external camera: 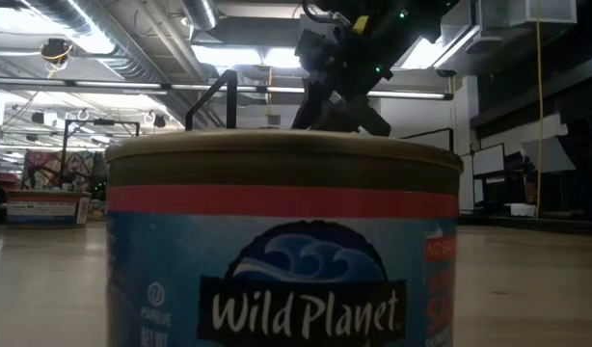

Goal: Stack canned seafood by type on shelf
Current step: Stack the yellow and blue tuna can on the shelf on top of the other yellow and blue tuna can, then stack the blue and pink tuna can on the shelf on top of the other blue and pink tuna can

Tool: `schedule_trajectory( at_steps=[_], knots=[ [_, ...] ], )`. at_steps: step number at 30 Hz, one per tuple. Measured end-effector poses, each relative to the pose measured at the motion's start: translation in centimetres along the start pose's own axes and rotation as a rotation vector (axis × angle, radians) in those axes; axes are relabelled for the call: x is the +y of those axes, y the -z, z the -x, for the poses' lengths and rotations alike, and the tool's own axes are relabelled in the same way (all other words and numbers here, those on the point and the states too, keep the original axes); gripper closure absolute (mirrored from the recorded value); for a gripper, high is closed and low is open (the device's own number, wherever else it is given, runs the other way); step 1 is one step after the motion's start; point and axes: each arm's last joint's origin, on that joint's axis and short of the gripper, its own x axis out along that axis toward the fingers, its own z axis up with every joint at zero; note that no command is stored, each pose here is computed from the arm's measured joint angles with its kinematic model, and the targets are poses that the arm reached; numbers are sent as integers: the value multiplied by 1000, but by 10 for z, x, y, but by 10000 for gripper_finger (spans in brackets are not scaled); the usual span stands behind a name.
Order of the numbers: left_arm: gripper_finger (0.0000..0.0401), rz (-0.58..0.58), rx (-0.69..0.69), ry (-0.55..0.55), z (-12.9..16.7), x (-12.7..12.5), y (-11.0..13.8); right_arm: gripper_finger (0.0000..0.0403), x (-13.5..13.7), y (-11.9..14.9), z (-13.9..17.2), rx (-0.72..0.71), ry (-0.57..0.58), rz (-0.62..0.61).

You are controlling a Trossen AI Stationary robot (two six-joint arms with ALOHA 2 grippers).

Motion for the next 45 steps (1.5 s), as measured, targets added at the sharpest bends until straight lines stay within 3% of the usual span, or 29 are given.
schedule_trajectory(
  at_steps=[17, 24, 30, 34, 38, 45],
  knots=[
    [315, 14, -6, 23, 4, -6, 0, 239, -3, 0, 5, -5, 9, -4],
    [315, 36, 26, 56, 13, -15, 4, 239, -1, -10, 27, -43, 9, 4],
    [315, 224, 197, 66, 20, -25, 22, 239, 10, -23, 45, -89, -14, -12],
    [315, 426, 423, 68, 28, -33, 42, 239, 22, -34, 52, -119, -35, 14],
    [315, 620, 592, -33, 40, -41, 59, 239, 33, -42, 58, -147, -50, 38],
    [315, 826, 719, -196, 43, -54, 98, 239, 40, -46, 62, -155, -74, 41]
  ],
)
